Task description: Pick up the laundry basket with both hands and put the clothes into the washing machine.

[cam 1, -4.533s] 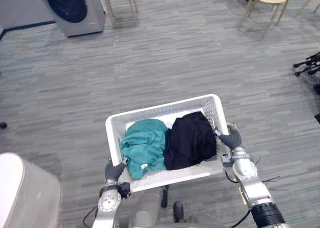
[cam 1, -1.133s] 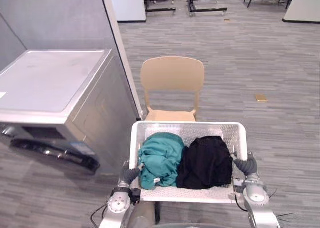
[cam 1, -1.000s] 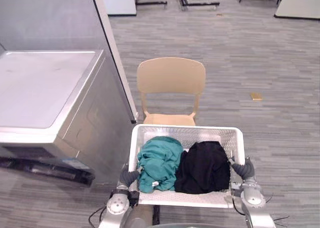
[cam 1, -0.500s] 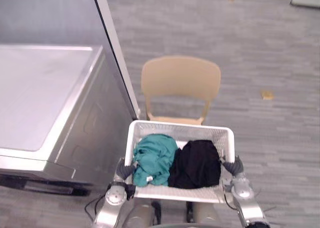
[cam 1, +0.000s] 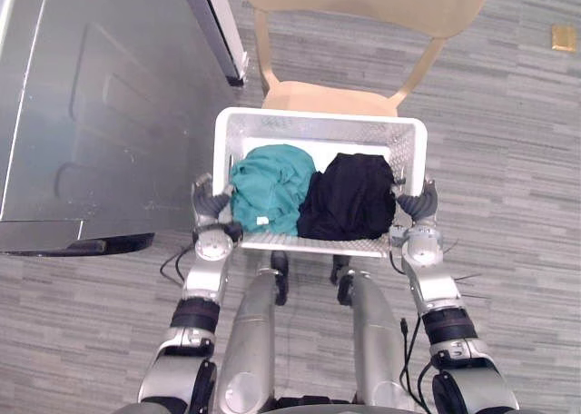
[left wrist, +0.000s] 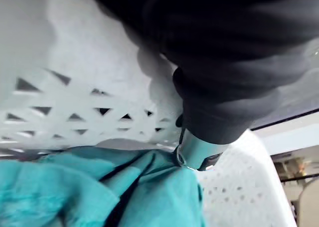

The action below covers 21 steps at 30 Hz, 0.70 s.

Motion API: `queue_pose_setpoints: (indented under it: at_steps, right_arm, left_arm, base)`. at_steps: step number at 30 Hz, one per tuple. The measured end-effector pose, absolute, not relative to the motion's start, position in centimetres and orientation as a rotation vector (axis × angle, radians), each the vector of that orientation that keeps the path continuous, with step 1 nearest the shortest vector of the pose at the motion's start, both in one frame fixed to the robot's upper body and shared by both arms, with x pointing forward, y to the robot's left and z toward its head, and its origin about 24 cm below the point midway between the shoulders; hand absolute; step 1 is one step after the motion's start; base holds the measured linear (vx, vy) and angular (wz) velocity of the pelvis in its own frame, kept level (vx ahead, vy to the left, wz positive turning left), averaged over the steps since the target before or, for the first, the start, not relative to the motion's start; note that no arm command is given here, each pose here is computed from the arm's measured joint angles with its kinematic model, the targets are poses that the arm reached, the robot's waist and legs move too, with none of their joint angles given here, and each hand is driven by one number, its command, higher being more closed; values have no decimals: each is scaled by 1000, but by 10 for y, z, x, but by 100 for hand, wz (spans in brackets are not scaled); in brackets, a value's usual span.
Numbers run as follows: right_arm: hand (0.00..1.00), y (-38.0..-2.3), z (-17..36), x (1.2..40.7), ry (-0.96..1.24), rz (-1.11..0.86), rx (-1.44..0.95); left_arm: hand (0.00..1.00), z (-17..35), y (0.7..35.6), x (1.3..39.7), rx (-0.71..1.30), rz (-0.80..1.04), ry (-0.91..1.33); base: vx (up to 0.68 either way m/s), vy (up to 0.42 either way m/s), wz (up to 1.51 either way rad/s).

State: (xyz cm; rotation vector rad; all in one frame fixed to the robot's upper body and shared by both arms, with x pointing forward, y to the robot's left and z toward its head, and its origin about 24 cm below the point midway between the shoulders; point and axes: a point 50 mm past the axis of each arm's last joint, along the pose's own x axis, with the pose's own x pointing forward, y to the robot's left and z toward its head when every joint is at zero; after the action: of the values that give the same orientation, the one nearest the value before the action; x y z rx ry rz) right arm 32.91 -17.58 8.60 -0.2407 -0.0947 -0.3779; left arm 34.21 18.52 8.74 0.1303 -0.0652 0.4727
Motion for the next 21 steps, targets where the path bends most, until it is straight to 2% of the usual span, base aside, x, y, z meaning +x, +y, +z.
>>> queue_pose_setpoints:
  at_steps: [7,13,17,21]
  right_arm:
    - [0,-177,99,327,-158,-385,-220]
    - [0,-196,99,294,-218,-443,-143]
    - [0,-209,95,271,-246,-473,-151]
    - [0,-224,71,243,-164,-501,-185]
  left_arm:
    - [0,96,187,342,100,496,-100]
    - [0,88,183,321,-17,515,-127]
    - [0,61,195,292,-20,572,-60]
    - [0,33,207,257,-12,625,29]
  base:
    - [63,-17,0]
    - [59,6,0]
    - [11,-25,7]
    - [24,-19,7]
